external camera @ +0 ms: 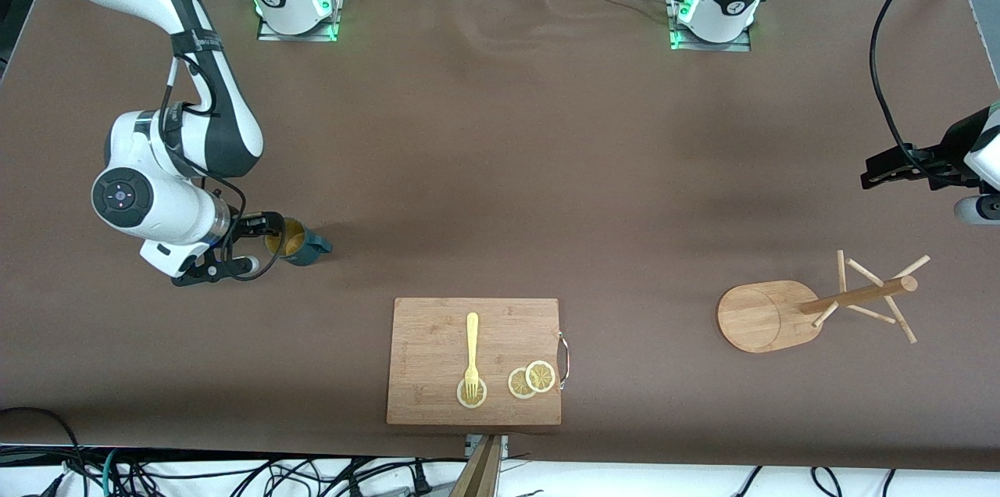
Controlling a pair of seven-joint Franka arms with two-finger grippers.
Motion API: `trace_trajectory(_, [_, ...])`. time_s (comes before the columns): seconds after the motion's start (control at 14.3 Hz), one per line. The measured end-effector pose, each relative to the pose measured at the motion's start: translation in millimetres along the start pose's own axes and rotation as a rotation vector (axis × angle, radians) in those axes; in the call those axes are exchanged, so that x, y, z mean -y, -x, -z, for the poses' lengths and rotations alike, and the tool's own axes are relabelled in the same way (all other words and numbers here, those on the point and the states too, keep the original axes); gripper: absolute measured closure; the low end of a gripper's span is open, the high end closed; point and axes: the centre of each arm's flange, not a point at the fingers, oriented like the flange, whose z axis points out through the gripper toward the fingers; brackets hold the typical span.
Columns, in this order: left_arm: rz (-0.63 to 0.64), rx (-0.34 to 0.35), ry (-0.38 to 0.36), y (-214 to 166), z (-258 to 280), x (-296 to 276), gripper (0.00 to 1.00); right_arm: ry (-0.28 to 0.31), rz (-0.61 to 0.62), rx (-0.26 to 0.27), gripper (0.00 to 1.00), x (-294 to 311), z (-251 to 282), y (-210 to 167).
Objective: Pass cup and hang on rack
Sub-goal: 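Reach the right gripper down to the teal mug and grasp its rim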
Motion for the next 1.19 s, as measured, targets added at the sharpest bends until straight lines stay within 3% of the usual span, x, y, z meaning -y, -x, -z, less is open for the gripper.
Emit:
trace_trajectory(0.28, [0.002, 0.0, 0.0, 0.0, -0.1, 1.3, 0.0, -0.002, -0.011, -0.004, 0.05, -1.5, -39.7, 7.4])
trace_trajectory(0.35, [0.003, 0.0, 0.0, -0.1, -0.2, 1.5, 0.0, -0.009, -0.019, 0.0, 0.1, -2.8, -45.8, 8.0])
trace_trajectory(0.49, [0.003, 0.001, 0.001, -0.3, -0.7, 1.9, 0.0, -0.028, -0.038, 0.007, 0.3, -5.0, -51.8, 8.4])
trace_trajectory(0.56, [0.004, 0.001, 0.001, -0.4, -0.9, 2.1, 0.0, -0.039, -0.047, 0.008, 0.3, -5.0, -52.9, 8.5])
trace_trajectory(0.63, [0.004, 0.002, 0.001, -0.4, -1.0, 2.4, 0.0, -0.049, -0.054, 0.009, 0.37, -4.6, -53.7, 8.6])
trace_trajectory(0.98, [0.005, 0.002, 0.008, -0.7, -1.6, 2.5, 0.0, -0.06, -0.088, 0.012, 0.91, 0.9, -54.9, 8.3])
trace_trajectory(1.19, [0.006, 0.003, 0.019, -0.9, -1.9, 2.0, 0.0, -0.063, -0.073, 0.011, 0.95, 11.6, -51.6, 6.2])
